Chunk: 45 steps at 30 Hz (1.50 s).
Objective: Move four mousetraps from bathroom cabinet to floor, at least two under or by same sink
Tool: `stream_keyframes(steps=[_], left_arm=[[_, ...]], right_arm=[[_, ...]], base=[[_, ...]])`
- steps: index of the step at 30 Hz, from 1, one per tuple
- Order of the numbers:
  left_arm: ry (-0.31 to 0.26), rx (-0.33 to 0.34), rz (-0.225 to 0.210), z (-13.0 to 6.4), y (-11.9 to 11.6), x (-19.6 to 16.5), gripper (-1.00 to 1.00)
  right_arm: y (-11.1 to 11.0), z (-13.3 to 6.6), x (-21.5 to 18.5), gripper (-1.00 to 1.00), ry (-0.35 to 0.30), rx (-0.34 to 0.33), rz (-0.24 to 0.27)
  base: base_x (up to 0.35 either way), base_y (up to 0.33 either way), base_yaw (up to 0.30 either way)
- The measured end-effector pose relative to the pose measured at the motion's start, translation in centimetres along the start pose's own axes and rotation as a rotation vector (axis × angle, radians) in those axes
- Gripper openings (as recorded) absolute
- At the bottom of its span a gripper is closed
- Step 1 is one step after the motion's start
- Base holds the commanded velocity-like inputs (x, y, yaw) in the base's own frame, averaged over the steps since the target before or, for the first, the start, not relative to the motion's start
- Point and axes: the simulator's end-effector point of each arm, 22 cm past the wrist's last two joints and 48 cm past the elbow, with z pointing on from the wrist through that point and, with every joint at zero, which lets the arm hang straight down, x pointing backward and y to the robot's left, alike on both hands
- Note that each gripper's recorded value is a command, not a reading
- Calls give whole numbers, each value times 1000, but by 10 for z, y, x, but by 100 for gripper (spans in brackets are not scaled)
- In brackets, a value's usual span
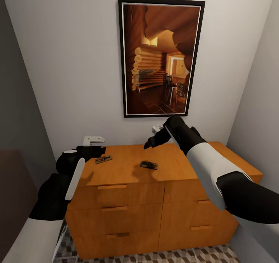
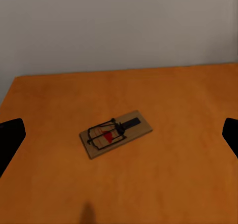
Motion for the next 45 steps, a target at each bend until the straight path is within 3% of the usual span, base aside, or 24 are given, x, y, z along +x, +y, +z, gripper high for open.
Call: stream_keyframes(steps=[28,38,45], left_arm=[[-1,0,2,0,-2,0,100],[0,2,0,0,-2,0,100],[-1,0,0,0,-1,0,100]], right_arm=[[8,5,2,100,17,-11,-1],[1,34,56,100,158,-25,64],[1,42,77,100,211,-34,88]], base=[[76,0,0],[0,0,0],[0,0,0]])
